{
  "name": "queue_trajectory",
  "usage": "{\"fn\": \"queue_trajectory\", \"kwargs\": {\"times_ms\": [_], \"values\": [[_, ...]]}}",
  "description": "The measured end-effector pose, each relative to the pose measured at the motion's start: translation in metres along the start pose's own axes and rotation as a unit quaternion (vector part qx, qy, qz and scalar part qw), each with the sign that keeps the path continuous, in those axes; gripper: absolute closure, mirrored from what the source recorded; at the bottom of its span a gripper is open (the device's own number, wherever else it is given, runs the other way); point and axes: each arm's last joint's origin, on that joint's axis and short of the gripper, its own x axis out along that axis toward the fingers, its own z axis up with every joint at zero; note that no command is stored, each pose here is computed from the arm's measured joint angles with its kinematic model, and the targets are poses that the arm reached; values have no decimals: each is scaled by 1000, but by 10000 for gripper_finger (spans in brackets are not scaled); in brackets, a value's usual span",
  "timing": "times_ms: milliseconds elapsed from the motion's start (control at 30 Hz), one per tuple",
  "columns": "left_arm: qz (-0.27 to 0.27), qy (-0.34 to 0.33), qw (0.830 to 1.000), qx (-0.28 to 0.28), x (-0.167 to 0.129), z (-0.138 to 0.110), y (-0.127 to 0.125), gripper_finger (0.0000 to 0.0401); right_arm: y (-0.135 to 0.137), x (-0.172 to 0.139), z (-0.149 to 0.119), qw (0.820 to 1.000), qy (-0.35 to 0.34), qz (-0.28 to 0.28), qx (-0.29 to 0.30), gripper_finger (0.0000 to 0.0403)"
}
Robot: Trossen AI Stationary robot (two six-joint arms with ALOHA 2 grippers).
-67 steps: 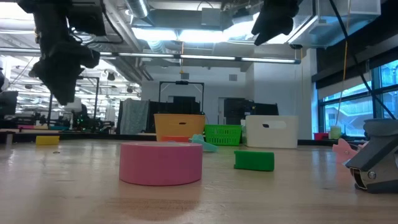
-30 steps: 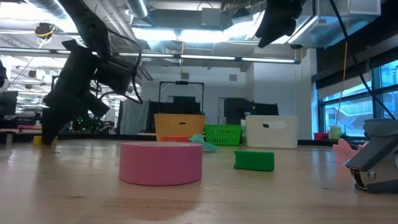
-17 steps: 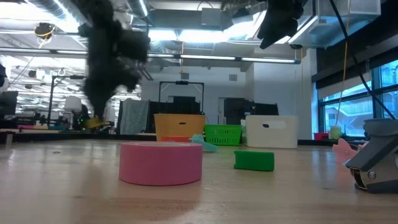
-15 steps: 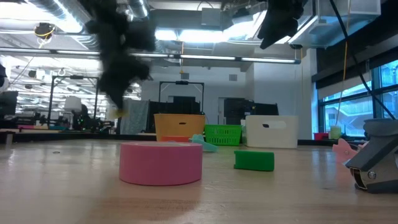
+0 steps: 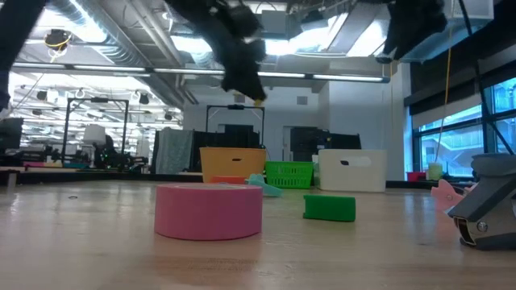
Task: Pick and place Stapler, Stapler remover, tape
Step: Put the yellow stapler into the green bin
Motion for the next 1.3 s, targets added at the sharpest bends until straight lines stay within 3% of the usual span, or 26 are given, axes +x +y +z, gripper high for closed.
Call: {"fn": "queue_trajectory", "kwargs": {"times_ms": [167, 600, 867, 1300], "values": [[-30, 47, 998, 20, 46, 13, 10, 357, -17, -13, -10, 999, -2, -18, 37, 140], [-38, 128, 990, 44, 134, -6, 23, 357, -30, -22, -16, 998, -15, -34, 48, 140], [-16, 129, 989, 73, 150, -8, 26, 357, -30, -22, -16, 998, -15, -34, 47, 140], [-20, 136, 988, 71, 160, -13, 27, 348, -31, -22, -15, 998, -19, -40, 40, 140]]}}
